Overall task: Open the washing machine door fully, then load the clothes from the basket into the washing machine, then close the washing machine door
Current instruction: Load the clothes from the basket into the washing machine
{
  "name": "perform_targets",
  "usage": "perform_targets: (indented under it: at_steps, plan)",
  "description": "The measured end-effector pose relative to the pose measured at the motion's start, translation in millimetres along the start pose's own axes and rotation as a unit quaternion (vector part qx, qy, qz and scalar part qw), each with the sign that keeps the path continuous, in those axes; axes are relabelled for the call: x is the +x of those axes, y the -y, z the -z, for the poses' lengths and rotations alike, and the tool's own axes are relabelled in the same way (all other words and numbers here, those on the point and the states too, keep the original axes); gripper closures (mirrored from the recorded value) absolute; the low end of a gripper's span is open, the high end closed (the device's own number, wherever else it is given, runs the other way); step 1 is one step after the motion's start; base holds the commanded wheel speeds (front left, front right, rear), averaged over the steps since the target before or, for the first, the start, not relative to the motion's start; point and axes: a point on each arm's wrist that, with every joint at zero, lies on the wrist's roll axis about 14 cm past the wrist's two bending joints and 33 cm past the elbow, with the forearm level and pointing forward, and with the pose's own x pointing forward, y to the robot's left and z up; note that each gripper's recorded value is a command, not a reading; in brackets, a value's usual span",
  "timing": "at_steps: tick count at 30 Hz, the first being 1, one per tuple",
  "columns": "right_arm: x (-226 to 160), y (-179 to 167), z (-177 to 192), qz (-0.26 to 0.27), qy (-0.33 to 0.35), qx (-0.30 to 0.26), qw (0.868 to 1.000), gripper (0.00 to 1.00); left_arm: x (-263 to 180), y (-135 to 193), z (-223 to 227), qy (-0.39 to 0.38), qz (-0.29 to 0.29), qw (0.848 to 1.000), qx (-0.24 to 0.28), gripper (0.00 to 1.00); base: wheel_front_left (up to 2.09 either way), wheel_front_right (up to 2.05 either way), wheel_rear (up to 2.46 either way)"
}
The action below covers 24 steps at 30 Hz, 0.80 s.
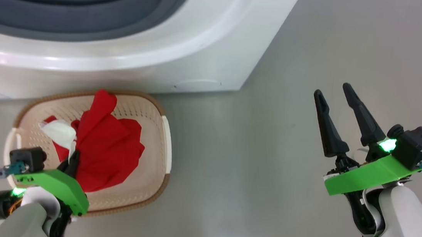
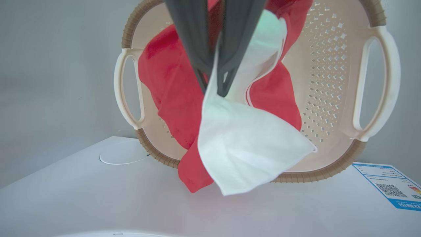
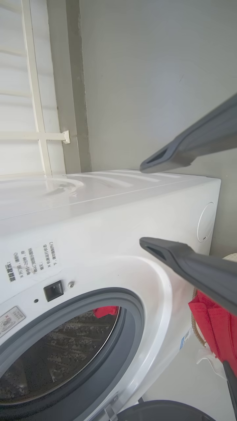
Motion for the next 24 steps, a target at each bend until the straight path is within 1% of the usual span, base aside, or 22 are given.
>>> perform_targets:
  at_steps: [6, 11, 16, 24]
  plan:
    - [-12, -10, -14, -0.008, 0.012, 0.0, 1.0, 0.0, -22, 7, -20, 0.039, 0.01, 0.999, 0.004, 1.0, 0.0, 0.0, 0.0]
    - [-21, -19, -25, -0.016, 0.022, 0.004, 1.0, 0.0, -42, 8, -45, 0.087, 0.014, 0.996, 0.004, 1.0, 0.0, 0.0, 0.0]
    - [-24, -29, -42, -0.027, 0.041, 0.002, 0.999, 0.0, -62, 18, -64, 0.132, 0.024, 0.991, 0.01, 1.0, 0.0, 0.0, 0.0]
    - [-43, -34, -49, -0.029, 0.046, 0.004, 0.999, 0.0, -98, 32, -83, 0.196, 0.031, 0.98, 0.023, 1.0, 0.0, 0.0, 0.0]
